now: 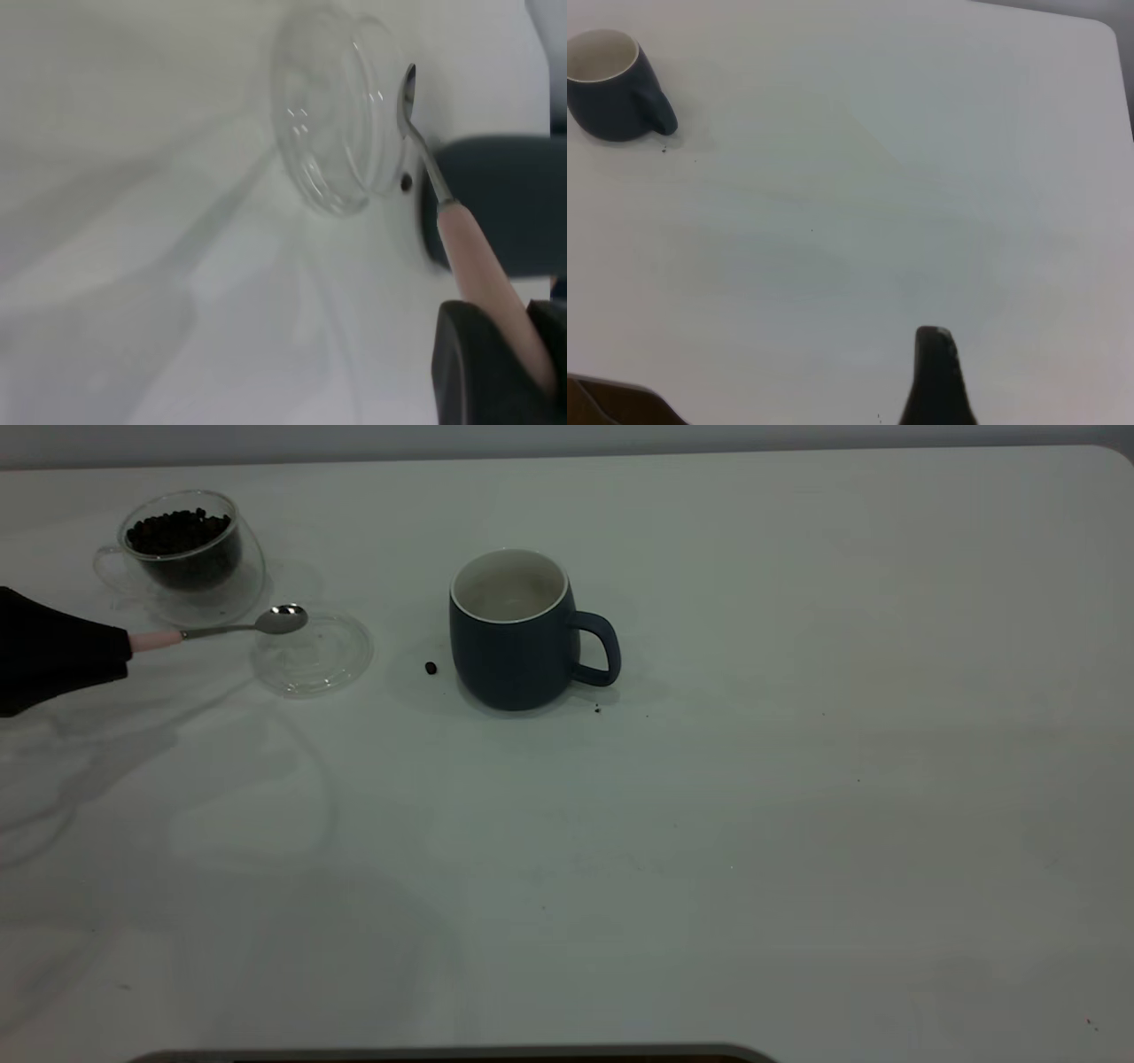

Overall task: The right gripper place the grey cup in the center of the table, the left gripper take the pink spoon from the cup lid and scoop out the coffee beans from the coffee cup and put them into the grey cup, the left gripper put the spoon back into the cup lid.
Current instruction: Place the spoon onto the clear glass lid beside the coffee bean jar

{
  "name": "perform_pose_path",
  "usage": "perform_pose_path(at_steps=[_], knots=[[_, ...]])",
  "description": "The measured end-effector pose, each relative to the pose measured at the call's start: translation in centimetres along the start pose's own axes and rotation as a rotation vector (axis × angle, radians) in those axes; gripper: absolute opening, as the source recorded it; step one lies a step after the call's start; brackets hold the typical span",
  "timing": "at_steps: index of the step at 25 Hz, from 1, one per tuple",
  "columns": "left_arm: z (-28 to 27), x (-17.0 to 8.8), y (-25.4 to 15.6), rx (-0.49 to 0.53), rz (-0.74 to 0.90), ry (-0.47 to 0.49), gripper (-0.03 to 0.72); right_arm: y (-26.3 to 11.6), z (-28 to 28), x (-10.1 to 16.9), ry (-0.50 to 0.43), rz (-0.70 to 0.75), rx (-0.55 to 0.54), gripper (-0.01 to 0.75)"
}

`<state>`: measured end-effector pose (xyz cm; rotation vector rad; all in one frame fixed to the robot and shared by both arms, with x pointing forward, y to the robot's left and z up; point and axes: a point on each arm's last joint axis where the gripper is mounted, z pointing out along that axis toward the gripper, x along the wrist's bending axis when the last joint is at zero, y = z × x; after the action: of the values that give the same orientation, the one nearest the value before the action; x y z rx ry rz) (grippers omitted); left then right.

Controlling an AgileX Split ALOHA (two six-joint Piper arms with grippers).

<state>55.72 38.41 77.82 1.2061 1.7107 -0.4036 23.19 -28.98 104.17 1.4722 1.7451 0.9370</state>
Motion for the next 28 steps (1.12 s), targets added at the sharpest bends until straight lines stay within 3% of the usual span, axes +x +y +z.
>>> perform_pose_path(at_steps=[15,28], knots=[[2.8,1.2,0.1,-0.016,-0.017,-0.010,0.135,0.0,0.0,0.0,0.000,0.000,0.000,0.588],[4.5,0.6,0.2,-0.015,-0.016,-0.001,0.135,0.0,0.0,0.0,0.001,0.000,0.000,0.588]])
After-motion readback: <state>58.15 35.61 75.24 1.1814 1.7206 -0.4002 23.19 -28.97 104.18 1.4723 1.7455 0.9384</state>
